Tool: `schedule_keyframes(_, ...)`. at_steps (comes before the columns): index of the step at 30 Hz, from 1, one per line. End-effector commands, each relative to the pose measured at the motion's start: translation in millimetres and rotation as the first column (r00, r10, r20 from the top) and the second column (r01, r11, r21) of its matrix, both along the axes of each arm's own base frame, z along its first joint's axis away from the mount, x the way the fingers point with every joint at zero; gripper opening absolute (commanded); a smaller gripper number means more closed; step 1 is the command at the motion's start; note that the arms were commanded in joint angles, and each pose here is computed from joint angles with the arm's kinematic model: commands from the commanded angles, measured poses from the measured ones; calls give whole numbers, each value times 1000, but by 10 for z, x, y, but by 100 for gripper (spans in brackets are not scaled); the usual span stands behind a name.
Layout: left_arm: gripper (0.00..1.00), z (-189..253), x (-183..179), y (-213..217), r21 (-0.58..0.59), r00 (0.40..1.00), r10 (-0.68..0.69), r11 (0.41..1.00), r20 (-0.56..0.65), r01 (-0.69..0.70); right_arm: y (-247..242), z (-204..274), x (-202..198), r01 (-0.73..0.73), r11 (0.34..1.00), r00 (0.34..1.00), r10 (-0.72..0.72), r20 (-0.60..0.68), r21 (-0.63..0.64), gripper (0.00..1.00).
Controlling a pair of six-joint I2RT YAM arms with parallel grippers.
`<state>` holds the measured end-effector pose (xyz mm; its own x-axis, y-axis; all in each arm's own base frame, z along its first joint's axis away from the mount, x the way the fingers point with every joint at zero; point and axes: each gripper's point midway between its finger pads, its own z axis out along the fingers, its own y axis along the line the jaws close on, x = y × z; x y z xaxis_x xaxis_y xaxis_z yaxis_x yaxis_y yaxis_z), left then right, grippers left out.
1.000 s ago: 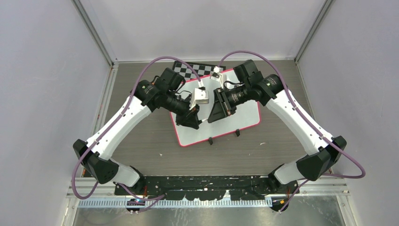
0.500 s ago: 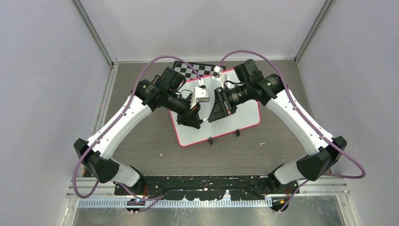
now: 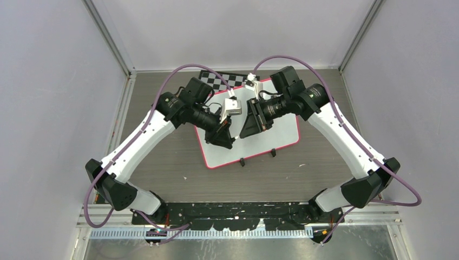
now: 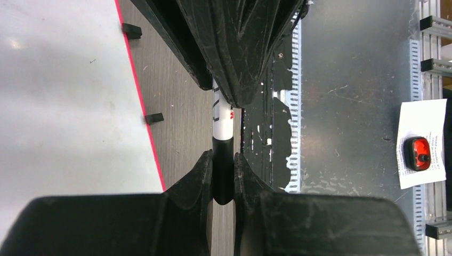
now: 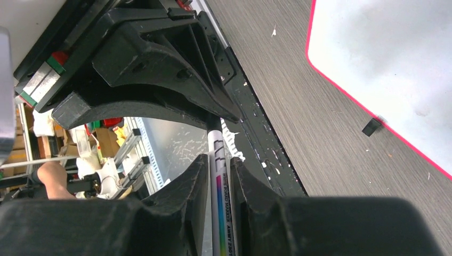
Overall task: Write a sentence on the whiteboard
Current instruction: Open the pen cap from the whiteboard marker, then place the pen cap at the center of the board.
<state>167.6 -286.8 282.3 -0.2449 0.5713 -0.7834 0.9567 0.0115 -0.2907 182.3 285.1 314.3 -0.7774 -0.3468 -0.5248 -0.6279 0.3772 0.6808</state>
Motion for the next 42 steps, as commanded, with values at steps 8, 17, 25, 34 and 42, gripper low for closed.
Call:
schedule_keyframes(8, 0, 229, 41, -191, -115, 1000, 17, 993, 13, -16, 37, 152, 48, 15, 999, 998, -17, 61, 33, 1)
schedule_keyframes(17, 0, -88, -55, 52, -13, 999, 9, 1000, 32, -8, -406, 399, 454, 170, 981, 982, -177, 72, 90, 0)
schedule_keyframes(25, 0, -388, -103, 362, 137, 997, 33, 990, 71, -43, -891, 548, 637, 262, 963, 954, -268, 135, 61, 0)
schedule_keyframes(34, 0, -235, 465, 1382, 55, 847, 494, 857, 196, -512, -1112, 392, 460, 350, 937, 919, -347, 189, 15, 0)
schedule_keyframes(42, 0, -1214, 852, 2822, 369, 673, 717, 584, 183, -723, -1310, 63, 533, 467, 881, 867, -438, 237, -80, 0)
